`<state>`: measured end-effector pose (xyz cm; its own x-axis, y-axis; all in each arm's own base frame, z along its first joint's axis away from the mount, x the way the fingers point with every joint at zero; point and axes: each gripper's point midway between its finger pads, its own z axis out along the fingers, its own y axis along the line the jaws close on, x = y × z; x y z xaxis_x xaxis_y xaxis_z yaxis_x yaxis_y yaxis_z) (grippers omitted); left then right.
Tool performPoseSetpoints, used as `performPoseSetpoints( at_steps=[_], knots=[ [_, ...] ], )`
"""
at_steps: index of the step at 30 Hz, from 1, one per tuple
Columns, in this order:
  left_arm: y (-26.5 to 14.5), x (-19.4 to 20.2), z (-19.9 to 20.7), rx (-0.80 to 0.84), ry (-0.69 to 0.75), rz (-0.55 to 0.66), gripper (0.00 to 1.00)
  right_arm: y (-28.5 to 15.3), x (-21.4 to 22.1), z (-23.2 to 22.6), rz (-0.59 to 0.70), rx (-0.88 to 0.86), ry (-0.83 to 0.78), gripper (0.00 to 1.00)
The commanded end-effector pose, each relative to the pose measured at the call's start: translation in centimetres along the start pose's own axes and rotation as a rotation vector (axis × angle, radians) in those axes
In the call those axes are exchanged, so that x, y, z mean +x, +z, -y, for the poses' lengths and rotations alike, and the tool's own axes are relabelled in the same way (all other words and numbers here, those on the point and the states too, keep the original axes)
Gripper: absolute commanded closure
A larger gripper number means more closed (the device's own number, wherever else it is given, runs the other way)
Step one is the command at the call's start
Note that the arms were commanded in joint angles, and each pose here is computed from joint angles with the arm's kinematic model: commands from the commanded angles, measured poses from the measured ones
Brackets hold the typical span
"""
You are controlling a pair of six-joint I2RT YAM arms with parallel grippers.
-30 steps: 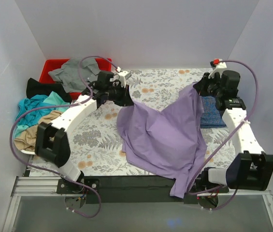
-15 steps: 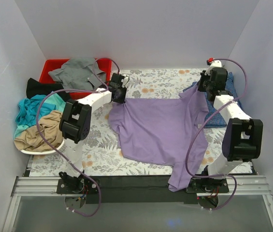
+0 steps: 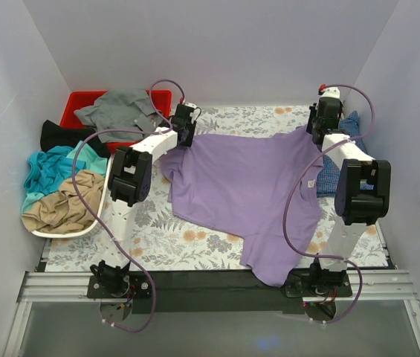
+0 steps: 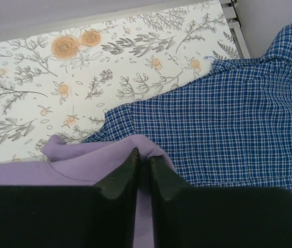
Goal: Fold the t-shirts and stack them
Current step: Flatten the tshirt out
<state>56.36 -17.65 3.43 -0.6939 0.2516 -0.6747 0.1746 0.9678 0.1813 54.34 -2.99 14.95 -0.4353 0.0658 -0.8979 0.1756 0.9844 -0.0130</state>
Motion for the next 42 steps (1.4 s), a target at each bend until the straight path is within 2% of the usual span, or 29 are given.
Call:
performPoseSetpoints(
  at_steps=[1, 2, 3, 4, 5, 9, 11, 12, 14, 15, 16, 17, 20, 21, 25, 28, 32, 42],
  knots=[
    [-2.4, 0.9, -3.6, -0.148, -0.002, -0.009, 0.54, -0.3, -3.4, 1.1, 0.081, 0.068, -0.002, 0.75],
    [-2.7, 0.7, -3.9, -0.164, -0.019, 0.006, 0.54, -0.1, -3.1, 1.4, 0.068, 0.089, -0.006, 0.56],
    [-3.3, 0.5, -4.4, -0.184, -0.032, 0.017, 0.4, -0.1, -3.1, 1.7, 0.063, 0.104, -0.005, 0.49],
    [-3.9, 0.3, -4.6, -0.195, -0.043, 0.026, 0.37, -0.3, -3.6, 2.0, 0.062, 0.124, -0.008, 0.43],
    [-5.7, -0.4, -5.0, -0.192, -0.077, 0.05, 0.35, -0.7, -3.6, 2.2, 0.052, 0.131, -0.005, 0.02],
    [-10.4, -1.4, -4.0, -0.076, -0.117, 0.102, 0.33, -3.7, -4.8, 2.1, 0.1, 0.115, 0.027, 0.02],
    [-12.3, -1.4, -2.9, -0.005, -0.125, 0.114, 0.31, -6.0, -5.3, -1.2, 0.125, 0.006, 0.011, 0.02],
    [-13.8, -1.1, -2.8, 0.01, -0.134, 0.122, 0.26, -6.7, -5.2, -2.1, 0.123, -0.032, 0.013, 0.02],
    [-14.9, -0.2, -2.0, 0.029, -0.132, 0.117, 0.25, -8.9, -5.0, -5.7, 0.12, -0.169, 0.004, 0.02],
    [-15.9, 0.2, -2.0, 0.035, -0.142, 0.12, 0.25, -9.7, -4.2, -6.9, 0.089, -0.217, -0.003, 0.02],
    [-16.3, 1.0, -1.4, 0.073, -0.141, 0.097, 0.25, -11.0, -3.5, -10.0, 0.06, -0.358, -0.011, 0.02],
    [-16.9, 1.4, -1.0, 0.088, -0.141, 0.083, 0.24, -12.0, -3.5, -11.5, 0.057, -0.423, -0.009, 0.02],
    [-18.3, 3.8, 0.4, 0.135, -0.143, 0.02, 0.24, -15.0, 0.5, -15.9, -0.063, -0.604, -0.041, 0.01],
    [-18.2, 5.9, 0.8, 0.149, -0.142, -0.023, 0.24, -15.7, 1.8, -16.7, -0.1, -0.638, -0.055, 0.02],
    [-19.8, 8.6, 2.2, 0.226, -0.207, -0.061, 0.24, -19.7, 7.7, -22.3, -0.27, -0.881, -0.135, 0.03],
    [-20.3, 9.7, 2.5, 0.233, -0.291, -0.081, 0.24, -21.6, 12.1, -24.6, -0.36, -0.93, -0.216, 0.06],
    [-20.5, 11.9, 2.8, 0.243, -0.346, -0.114, 0.23, -22.2, 15.2, -25.7, -0.423, -0.924, -0.253, 0.06],
    [-18.9, 16.5, 2.2, 0.147, -0.426, -0.199, 0.24, -22.2, 17.0, -26.7, -0.473, -0.93, -0.262, 0.07]
  ],
)
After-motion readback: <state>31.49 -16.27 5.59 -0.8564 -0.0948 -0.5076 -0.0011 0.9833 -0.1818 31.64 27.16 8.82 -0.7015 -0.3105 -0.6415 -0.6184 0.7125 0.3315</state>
